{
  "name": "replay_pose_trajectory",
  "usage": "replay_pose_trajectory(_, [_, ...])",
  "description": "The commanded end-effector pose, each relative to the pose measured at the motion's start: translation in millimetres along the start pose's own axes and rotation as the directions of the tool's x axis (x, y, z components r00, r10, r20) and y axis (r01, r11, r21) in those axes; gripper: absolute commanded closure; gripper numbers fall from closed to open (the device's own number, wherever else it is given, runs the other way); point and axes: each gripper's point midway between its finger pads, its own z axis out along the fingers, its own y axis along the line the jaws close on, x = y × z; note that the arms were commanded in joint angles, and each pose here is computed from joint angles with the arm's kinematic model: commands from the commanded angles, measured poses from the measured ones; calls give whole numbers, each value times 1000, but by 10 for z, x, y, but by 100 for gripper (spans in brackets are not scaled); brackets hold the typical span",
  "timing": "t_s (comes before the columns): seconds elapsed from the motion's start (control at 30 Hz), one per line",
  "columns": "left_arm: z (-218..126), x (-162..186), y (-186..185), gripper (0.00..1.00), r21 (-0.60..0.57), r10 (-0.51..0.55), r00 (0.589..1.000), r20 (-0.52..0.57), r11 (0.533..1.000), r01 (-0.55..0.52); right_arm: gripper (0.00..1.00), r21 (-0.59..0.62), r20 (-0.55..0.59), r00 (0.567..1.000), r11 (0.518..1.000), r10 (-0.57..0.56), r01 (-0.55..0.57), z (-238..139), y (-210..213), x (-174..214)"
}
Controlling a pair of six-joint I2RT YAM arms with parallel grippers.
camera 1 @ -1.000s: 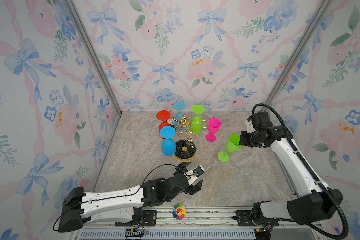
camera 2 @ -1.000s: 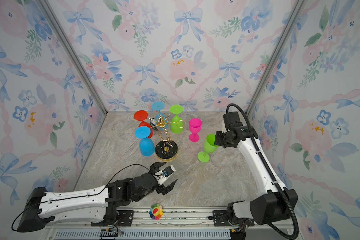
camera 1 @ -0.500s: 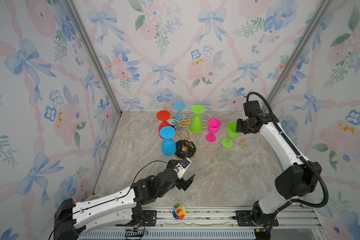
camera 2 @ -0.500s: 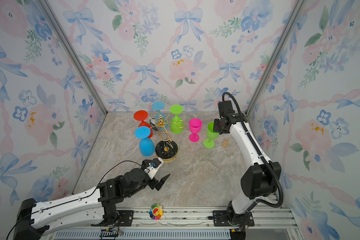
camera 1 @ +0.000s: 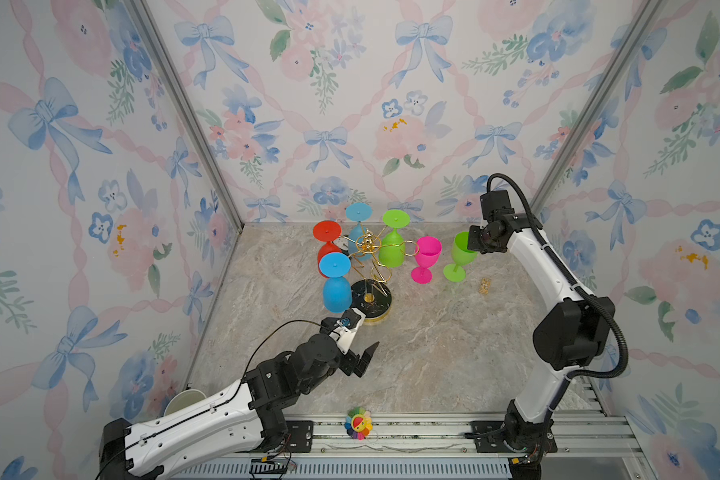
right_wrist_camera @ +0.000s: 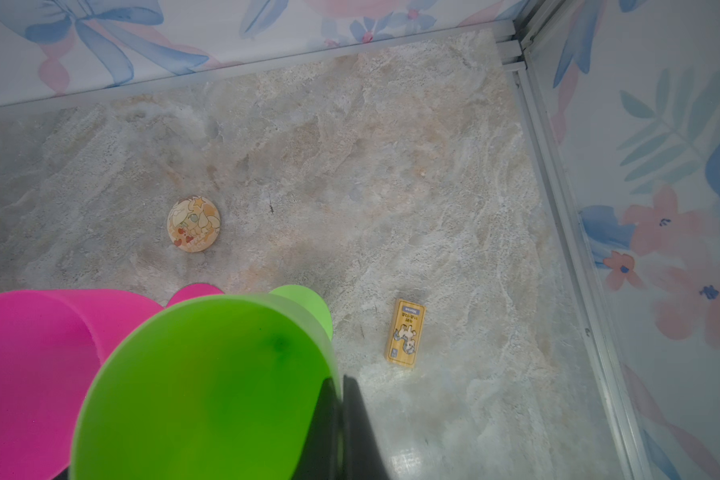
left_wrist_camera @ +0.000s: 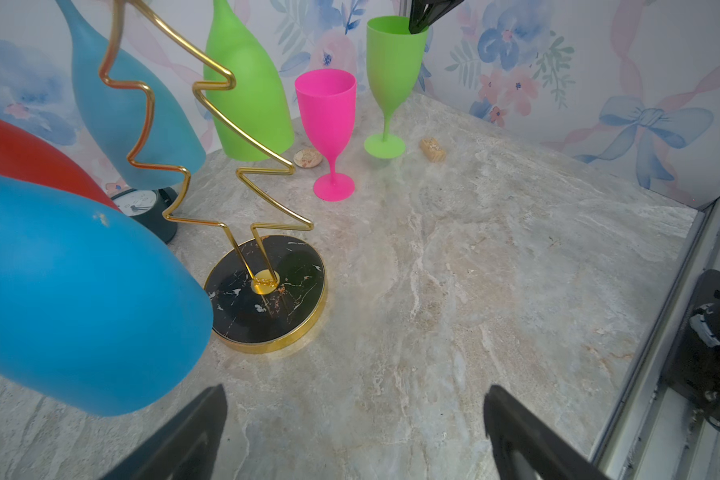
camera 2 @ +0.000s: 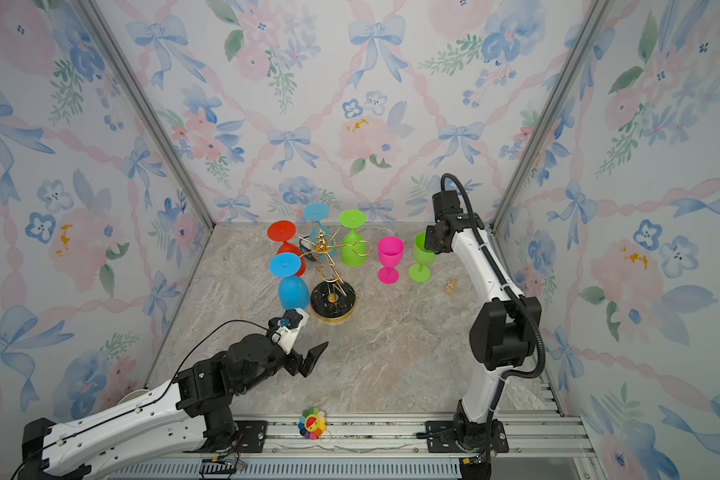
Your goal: Take the wine glass off the wine glass rack
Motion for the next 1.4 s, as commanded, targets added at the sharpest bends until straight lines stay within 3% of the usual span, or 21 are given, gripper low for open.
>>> replay_pose_trajectory(0.0, [-16,87,22,2,-2,-20,999,-31,1000,20,100,-19,19,1000,1000,8,-8,104,43,-108])
replay_pose_trajectory(0.37, [-32,105,41,2,-2,-36,999,-29,999,36,100,-48,13,999,998,40,-40,310,141,-136])
replay_pose_trajectory(1.37, [-26,127,15,2,16,-39,999,-35,999,39,100,-38,-13,1000,999,6,-6,444,206,25])
